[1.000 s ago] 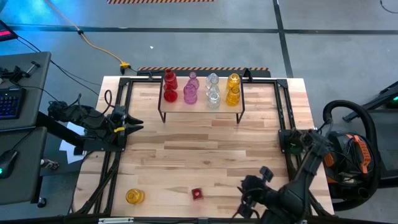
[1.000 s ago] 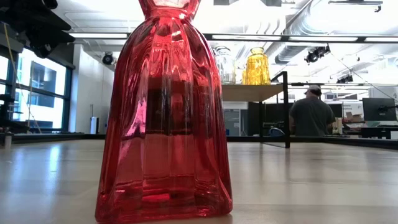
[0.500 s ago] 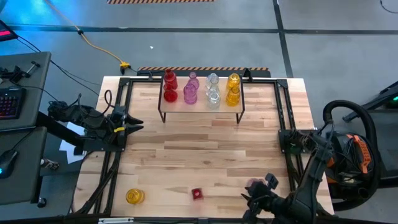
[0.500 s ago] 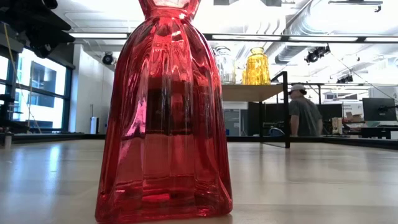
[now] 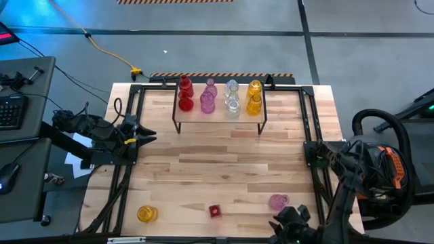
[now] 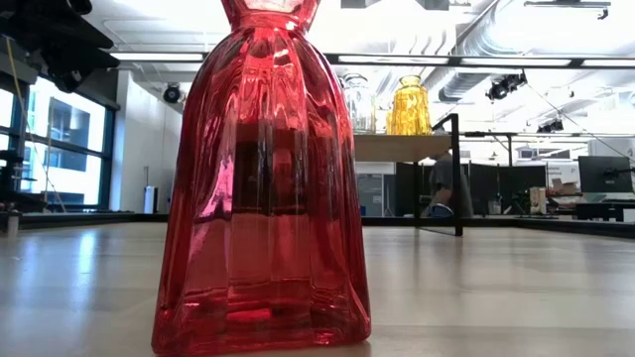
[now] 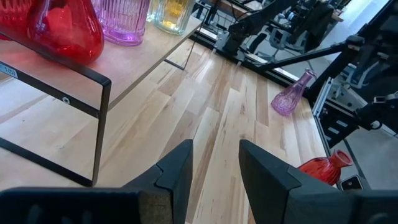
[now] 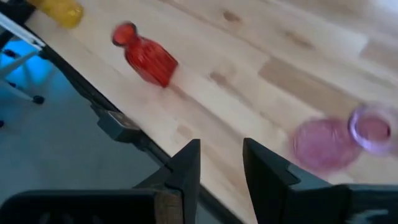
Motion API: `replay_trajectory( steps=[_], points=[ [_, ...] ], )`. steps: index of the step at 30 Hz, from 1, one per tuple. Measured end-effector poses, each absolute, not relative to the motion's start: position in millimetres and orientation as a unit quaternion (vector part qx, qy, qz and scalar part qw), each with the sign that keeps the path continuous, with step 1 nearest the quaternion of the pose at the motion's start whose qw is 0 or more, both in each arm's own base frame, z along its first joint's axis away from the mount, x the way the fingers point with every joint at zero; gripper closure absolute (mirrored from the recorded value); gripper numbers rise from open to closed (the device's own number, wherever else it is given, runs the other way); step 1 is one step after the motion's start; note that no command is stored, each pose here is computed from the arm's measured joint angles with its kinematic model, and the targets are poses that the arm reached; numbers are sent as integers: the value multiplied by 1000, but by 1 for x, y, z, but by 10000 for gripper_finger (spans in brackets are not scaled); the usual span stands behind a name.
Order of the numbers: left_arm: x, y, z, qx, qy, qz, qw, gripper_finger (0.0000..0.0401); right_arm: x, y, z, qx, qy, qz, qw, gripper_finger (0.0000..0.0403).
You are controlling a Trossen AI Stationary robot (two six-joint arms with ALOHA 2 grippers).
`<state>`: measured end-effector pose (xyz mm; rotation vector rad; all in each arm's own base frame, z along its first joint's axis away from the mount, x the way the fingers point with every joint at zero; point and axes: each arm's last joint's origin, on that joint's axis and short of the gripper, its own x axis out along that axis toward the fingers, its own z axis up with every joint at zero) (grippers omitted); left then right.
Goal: Sort vases onto shelf
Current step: Put the pink vase on the shelf aligned with the other pink vases
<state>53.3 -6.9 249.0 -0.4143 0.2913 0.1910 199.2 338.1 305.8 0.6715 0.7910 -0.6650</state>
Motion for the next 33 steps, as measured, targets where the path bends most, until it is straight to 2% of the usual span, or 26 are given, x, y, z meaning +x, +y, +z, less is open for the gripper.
replay_trajectory(
  steps=[6,17,23,33],
  points=[
    [53,-7,249,-204,144,94,964,281,194,347,295,361,383,-343,778,300],
    [53,-7,249,-204,144,94,964,281,203,345,291,369,359,-356,780,300],
    [53,-7,249,-204,144,94,964,281,209,340,290,365,387,-365,764,300],
    [53,-7,249,-205,144,94,964,281,195,319,330,399,444,-334,730,300]
  ],
)
